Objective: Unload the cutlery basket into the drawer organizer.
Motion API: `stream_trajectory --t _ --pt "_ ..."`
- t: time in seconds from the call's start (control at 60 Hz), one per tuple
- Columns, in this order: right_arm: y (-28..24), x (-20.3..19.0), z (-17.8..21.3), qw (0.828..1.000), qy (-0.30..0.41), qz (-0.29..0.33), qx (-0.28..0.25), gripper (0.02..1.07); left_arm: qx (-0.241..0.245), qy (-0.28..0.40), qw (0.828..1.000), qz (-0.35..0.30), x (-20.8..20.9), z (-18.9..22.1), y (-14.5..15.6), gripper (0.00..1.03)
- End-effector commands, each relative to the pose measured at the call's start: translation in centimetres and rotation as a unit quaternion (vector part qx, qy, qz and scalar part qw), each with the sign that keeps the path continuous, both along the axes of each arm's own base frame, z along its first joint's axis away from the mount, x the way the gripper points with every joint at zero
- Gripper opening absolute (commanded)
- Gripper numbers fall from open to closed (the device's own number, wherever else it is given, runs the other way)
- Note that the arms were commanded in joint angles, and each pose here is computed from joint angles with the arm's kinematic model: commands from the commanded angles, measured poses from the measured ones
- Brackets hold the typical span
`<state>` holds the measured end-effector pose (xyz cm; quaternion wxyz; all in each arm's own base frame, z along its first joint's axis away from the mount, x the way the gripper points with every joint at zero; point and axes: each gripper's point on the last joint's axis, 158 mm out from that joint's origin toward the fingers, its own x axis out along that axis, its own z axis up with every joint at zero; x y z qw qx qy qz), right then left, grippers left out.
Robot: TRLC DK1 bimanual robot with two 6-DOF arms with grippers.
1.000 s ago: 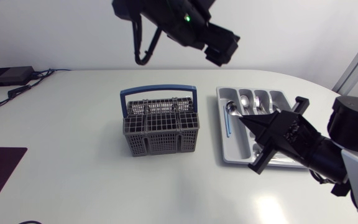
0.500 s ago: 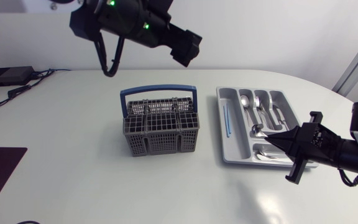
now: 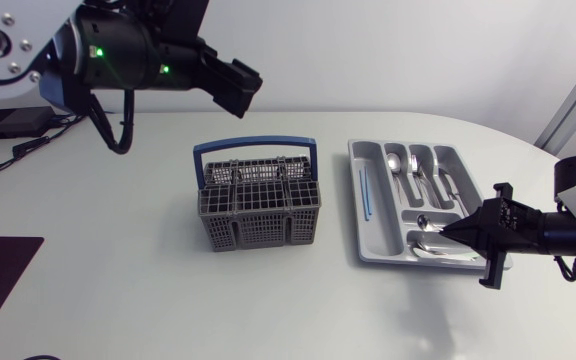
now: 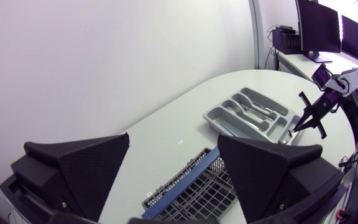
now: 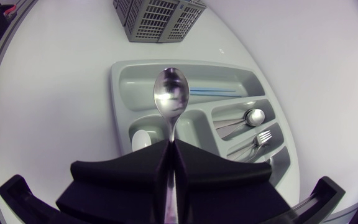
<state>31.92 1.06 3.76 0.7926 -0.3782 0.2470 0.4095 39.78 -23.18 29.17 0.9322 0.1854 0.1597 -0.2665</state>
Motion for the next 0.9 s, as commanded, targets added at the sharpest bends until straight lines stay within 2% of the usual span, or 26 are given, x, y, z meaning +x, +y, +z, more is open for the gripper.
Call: stream_trajectory --t 0.0,0.4,0.45,0.533,0.617,0.717,0.883 --pt "-0.6 -0.1 -0.8 1.000 0.004 0.018 -0.019 0.08 0.014 0.002 1.000 0.007 -0.2 -1.3 1.1 0.99" --pt "-3.1 -0.2 -5.5 0.996 0.044 0.029 -0.073 0.11 0.047 0.035 0.998 0.024 -1.5 -6.6 4.2 0.99" --pt "-3.4 -0.2 -5.8 0.996 0.043 0.026 -0.080 0.25 0.050 0.037 0.998 0.025 -1.7 -7.1 4.5 0.99" --pt "-3.7 0.0 -5.7 0.995 0.041 0.017 -0.087 0.65 0.053 0.039 0.997 0.029 -1.9 -7.5 5.1 0.99" --pt "-3.6 0.0 -4.5 0.996 0.031 0.005 -0.085 0.88 0.059 0.042 0.997 0.028 -2.5 -8.2 5.5 0.99" --pt "-2.2 -0.3 -2.6 0.997 0.006 0.004 -0.082 0.92 0.065 0.045 0.996 0.031 -2.9 -9.0 6.2 0.99" --pt "2.4 -0.5 0.8 0.998 -0.026 0.013 -0.052 0.92 0.075 0.050 0.995 0.032 -3.7 -10.1 7.0 0.99"
